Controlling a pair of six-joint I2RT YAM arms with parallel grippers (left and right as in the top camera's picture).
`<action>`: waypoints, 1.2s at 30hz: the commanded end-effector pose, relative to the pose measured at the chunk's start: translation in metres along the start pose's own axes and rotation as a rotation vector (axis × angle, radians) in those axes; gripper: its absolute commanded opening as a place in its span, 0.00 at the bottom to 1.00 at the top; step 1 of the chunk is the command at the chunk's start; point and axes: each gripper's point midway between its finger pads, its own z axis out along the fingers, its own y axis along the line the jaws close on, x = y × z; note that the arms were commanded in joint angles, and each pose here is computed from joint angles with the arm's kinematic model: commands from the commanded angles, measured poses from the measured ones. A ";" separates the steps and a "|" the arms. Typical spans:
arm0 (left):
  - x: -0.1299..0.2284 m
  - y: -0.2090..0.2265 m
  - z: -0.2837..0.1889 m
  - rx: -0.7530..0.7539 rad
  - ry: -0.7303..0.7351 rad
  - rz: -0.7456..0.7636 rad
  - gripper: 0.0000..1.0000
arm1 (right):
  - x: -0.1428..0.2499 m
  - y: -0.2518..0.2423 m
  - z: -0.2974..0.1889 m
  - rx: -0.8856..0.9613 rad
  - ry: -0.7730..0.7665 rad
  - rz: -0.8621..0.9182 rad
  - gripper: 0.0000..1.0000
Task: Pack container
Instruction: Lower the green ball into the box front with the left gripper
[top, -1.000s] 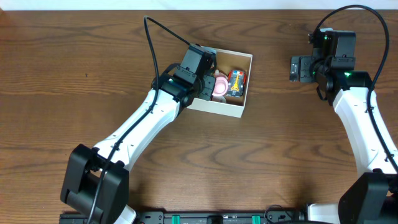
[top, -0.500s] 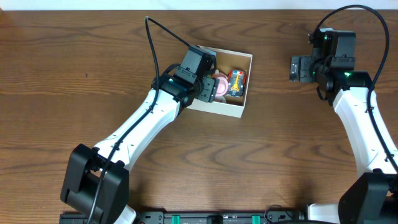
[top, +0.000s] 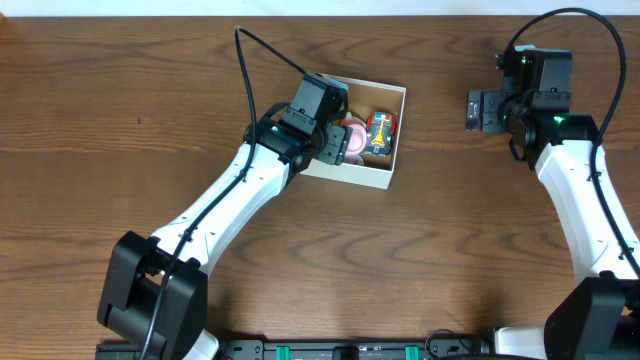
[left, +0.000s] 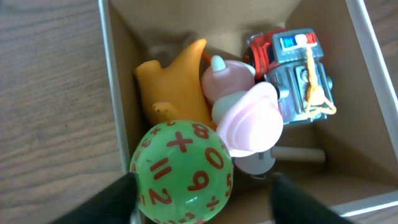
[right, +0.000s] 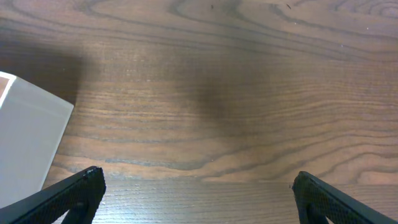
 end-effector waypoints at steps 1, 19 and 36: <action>-0.002 0.003 0.001 -0.013 -0.002 0.009 0.47 | -0.007 -0.003 -0.005 0.009 -0.020 0.021 0.99; 0.001 0.018 0.010 -0.103 0.012 0.023 0.06 | -0.007 -0.003 -0.005 0.009 -0.020 0.021 0.99; 0.051 0.023 0.070 -0.127 0.193 0.044 0.06 | -0.007 -0.003 -0.005 0.009 -0.020 0.021 0.99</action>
